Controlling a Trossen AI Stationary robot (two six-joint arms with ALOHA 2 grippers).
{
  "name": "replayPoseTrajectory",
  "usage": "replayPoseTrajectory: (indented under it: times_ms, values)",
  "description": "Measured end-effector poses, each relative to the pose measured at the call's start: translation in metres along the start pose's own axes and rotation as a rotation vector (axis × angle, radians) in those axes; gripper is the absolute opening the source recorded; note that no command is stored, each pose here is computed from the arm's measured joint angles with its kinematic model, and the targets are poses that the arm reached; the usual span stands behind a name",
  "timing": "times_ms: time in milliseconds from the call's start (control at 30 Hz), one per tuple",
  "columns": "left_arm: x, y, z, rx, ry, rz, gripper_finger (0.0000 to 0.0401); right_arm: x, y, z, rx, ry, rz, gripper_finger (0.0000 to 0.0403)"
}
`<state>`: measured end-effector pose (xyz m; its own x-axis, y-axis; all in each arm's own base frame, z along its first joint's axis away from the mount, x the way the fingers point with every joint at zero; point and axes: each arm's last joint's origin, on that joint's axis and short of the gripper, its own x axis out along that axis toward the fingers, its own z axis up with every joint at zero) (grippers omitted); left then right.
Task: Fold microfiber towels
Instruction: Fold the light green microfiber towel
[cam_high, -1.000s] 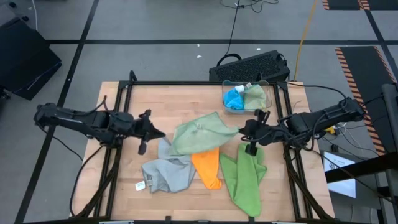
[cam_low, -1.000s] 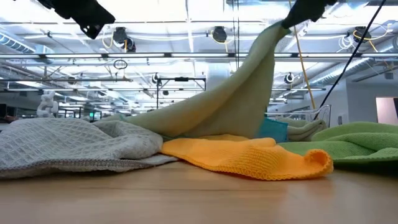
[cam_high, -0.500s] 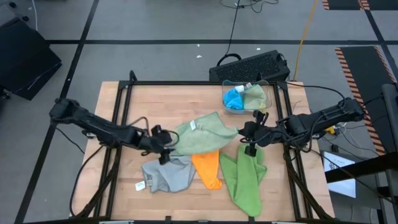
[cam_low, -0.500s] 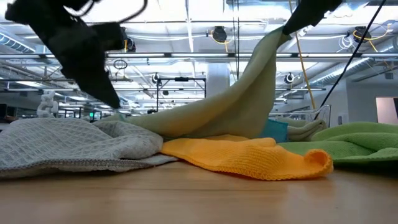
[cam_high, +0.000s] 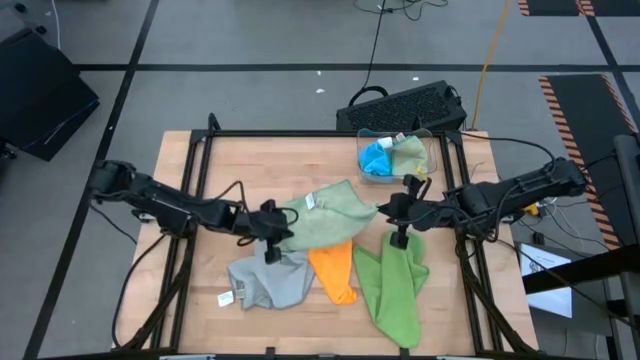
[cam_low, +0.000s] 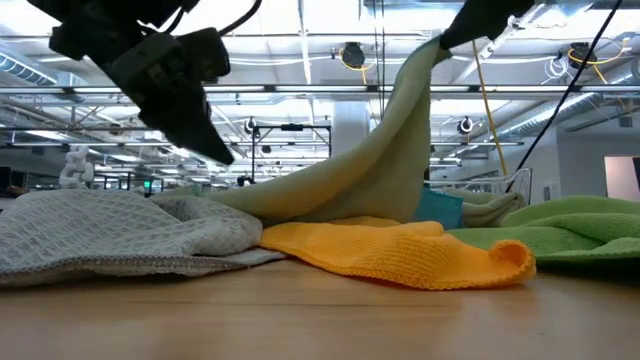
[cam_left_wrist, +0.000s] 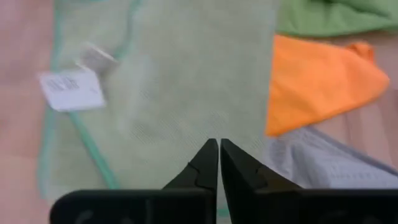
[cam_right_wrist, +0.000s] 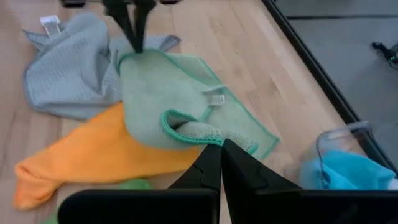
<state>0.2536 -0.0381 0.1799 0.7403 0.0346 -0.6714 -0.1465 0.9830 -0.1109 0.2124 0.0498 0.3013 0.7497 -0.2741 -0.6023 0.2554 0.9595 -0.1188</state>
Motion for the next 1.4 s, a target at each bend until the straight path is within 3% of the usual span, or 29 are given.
replayPoseTrajectory:
  times_ms: [167,367,500,667,767,867,1033,1067,1400]
  values:
    - [-0.015,0.016,0.008,0.001,-0.028,0.033,0.0007,0.009,0.004,-0.006,-0.003,-0.042,0.013,0.0]
    - [-0.019,0.024,-0.005,-0.146,0.119,0.067,0.0036,0.014,0.005,-0.011,0.017,-0.05,0.018,0.0]
    - [-0.009,0.017,-0.018,-0.212,0.217,0.083,0.0102,0.014,0.005,-0.01,0.019,-0.061,0.02,0.0]
    - [0.008,0.009,-0.022,-0.25,0.215,0.086,0.0203,0.014,0.006,-0.008,0.011,-0.079,0.024,0.0]
    - [0.02,0.006,-0.022,-0.206,0.196,0.056,0.0228,0.014,0.006,-0.008,0.007,-0.079,0.024,0.0]
    - [0.029,0.005,-0.022,-0.133,0.181,0.027,0.0195,0.014,0.006,-0.008,0.003,-0.079,0.024,0.0]
    - [0.028,0.008,-0.017,-0.083,0.146,-0.006,0.0037,0.014,0.006,-0.008,-0.006,-0.079,0.023,0.0]
    - [0.025,0.009,-0.014,-0.078,0.134,-0.009,0.002,0.014,0.006,-0.008,-0.007,-0.08,0.023,0.0]
    - [-0.02,0.019,0.0,0.049,0.078,-0.008,0.0004,0.015,0.004,-0.005,-0.007,-0.103,0.019,0.0]
